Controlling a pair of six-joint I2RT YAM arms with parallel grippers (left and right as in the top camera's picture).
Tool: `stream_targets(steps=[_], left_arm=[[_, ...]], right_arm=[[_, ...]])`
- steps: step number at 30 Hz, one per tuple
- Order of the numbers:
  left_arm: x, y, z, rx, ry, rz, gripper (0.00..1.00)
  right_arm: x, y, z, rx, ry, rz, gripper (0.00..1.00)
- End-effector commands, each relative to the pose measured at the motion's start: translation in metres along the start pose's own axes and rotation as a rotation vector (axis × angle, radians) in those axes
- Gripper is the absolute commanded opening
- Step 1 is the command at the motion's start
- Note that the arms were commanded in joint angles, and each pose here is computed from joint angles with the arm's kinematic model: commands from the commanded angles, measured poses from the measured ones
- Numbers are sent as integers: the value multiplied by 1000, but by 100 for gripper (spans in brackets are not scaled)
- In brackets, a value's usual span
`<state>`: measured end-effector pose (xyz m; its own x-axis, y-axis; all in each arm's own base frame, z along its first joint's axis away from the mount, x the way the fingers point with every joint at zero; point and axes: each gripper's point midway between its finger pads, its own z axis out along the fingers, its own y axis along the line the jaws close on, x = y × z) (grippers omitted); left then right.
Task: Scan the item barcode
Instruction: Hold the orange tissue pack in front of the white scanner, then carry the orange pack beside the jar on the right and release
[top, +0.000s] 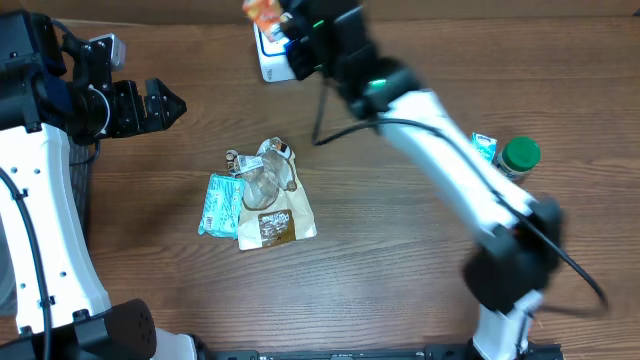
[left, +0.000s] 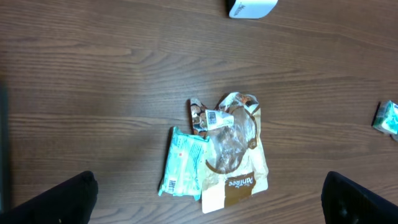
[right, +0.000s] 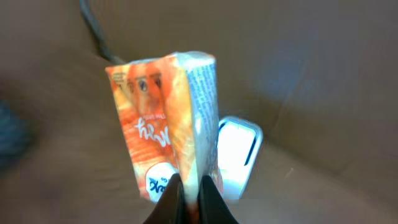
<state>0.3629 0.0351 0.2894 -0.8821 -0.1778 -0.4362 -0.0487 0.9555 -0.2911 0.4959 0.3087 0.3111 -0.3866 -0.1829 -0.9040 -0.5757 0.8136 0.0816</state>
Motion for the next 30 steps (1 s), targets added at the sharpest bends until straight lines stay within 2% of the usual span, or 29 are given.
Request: stream_targets(steps=[1, 3, 7, 11, 13, 17, 25, 30], left_arm=[[-1, -4, -4, 2, -13, 35, 100], [-1, -4, -4, 1, -13, 35, 100], [-1, -4, -4, 2, -13, 35, 100], [-1, -4, -4, 1, -13, 34, 99], [-1, -4, -4, 2, -13, 35, 99], [-1, -4, -4, 1, -13, 35, 99], [-1, -4, -4, 2, -13, 35, 100], [-1, -4, -4, 2, -13, 35, 99]], right_arm=[[-10, -9, -56, -127, 57, 332, 4], [9, -32, -82, -78, 147, 413, 4], [72, -86, -122, 107, 379, 562, 4], [142, -149, -167, 452, 609, 632, 4], [164, -168, -185, 580, 667, 687, 4], [196, -196, -201, 724, 714, 744, 4], [257, -226, -202, 849, 723, 896, 4], [282, -236, -194, 871, 699, 932, 4]])
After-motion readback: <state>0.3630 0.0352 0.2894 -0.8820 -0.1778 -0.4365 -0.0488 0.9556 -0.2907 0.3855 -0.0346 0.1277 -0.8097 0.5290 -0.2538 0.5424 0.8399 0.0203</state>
